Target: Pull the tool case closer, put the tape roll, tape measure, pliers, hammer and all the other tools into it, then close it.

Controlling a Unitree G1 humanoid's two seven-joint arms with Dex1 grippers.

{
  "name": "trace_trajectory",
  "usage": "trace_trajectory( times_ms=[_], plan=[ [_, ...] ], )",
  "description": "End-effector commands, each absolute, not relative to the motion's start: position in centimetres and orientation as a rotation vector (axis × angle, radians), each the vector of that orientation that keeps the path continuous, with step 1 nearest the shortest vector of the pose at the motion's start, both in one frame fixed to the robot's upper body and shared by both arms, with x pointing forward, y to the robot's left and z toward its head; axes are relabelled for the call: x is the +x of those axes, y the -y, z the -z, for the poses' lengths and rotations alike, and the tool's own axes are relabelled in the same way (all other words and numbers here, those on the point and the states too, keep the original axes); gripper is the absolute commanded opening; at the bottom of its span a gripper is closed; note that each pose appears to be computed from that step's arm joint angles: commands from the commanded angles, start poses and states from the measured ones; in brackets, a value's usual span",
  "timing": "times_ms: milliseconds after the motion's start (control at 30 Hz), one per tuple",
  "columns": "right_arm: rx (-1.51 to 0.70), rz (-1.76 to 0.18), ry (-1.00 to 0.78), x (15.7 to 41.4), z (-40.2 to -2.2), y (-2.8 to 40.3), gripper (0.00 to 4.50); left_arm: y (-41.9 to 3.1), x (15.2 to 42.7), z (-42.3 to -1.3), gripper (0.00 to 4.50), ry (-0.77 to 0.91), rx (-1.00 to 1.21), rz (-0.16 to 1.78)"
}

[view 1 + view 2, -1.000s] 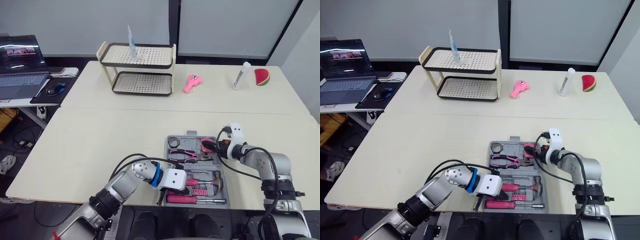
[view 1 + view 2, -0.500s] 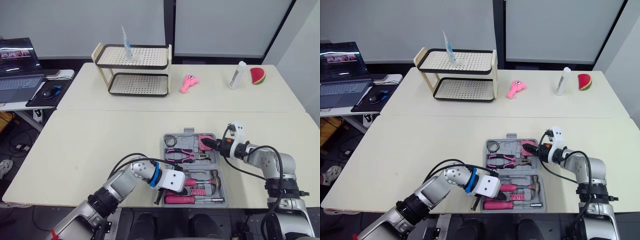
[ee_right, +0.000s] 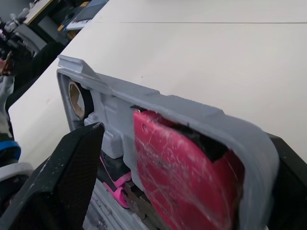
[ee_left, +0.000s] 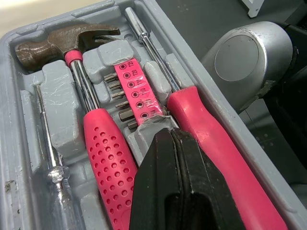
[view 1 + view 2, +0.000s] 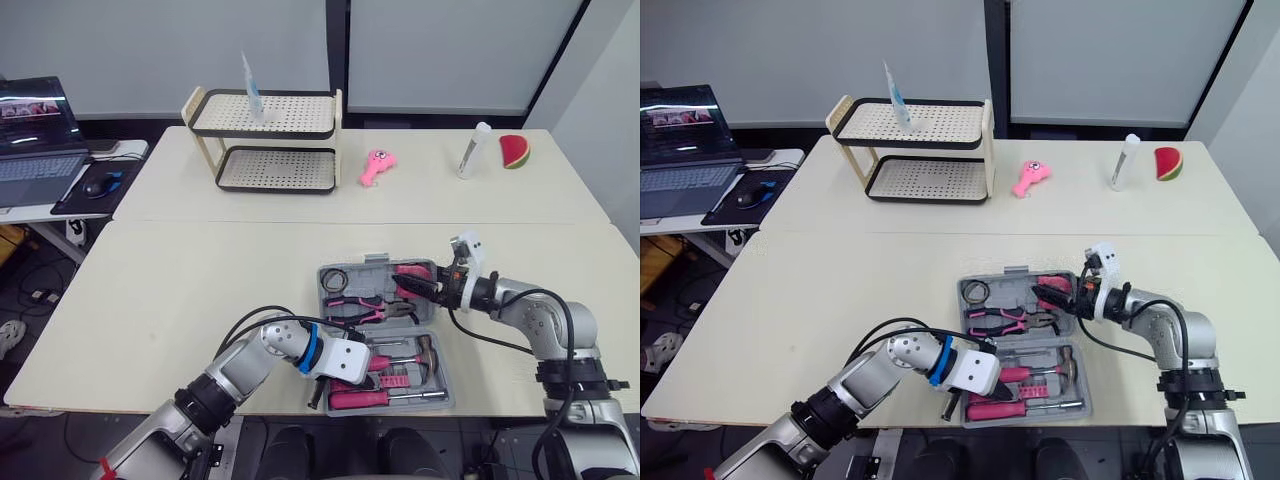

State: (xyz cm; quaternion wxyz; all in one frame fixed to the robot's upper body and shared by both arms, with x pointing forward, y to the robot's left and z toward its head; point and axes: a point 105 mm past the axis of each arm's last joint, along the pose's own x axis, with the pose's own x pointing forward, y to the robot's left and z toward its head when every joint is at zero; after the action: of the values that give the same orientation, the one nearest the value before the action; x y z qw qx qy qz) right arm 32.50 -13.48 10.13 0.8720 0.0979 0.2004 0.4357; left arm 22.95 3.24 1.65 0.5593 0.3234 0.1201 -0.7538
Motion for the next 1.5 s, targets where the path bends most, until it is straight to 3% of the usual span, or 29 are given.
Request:
trace_trajectory(
  times_ms=[33, 333, 600, 867, 1167, 1500],
  plan=[
    [0.115, -1.008, -0.347, 31.4, -11.7, 12.8, 4.42, -6.4, 22.4, 2.4, 0.0, -0.522, 0.811, 1.735],
    [-0.165, -1.094, -0.29, 28.6, -12.5, 13.2, 4.42, -6.5, 22.5, -4.5, 0.0, -0.337, 0.596, 1.692],
    [-0.387, -1.125, -0.261, 26.3, -13.5, 13.7, 4.42, -11.9, 20.4, -6.6, 0.0, -0.497, 0.542, 1.652],
    [-0.699, -1.233, -0.427, 21.4, -12.7, 16.2, 4.42, -15.8, 23.3, -5.5, 0.0, -0.572, 0.521, 1.364],
    [-0.798, -1.193, -0.596, 20.6, -13.2, 19.9, 4.42, -14.2, 24.7, -5.2, 0.0, -0.512, 0.502, 1.231],
    [-0.998, -1.097, -0.682, 21.9, -9.7, 21.2, 4.42, -12.1, 24.7, -3.7, 0.0, -0.51, 0.532, 1.207]
  ],
)
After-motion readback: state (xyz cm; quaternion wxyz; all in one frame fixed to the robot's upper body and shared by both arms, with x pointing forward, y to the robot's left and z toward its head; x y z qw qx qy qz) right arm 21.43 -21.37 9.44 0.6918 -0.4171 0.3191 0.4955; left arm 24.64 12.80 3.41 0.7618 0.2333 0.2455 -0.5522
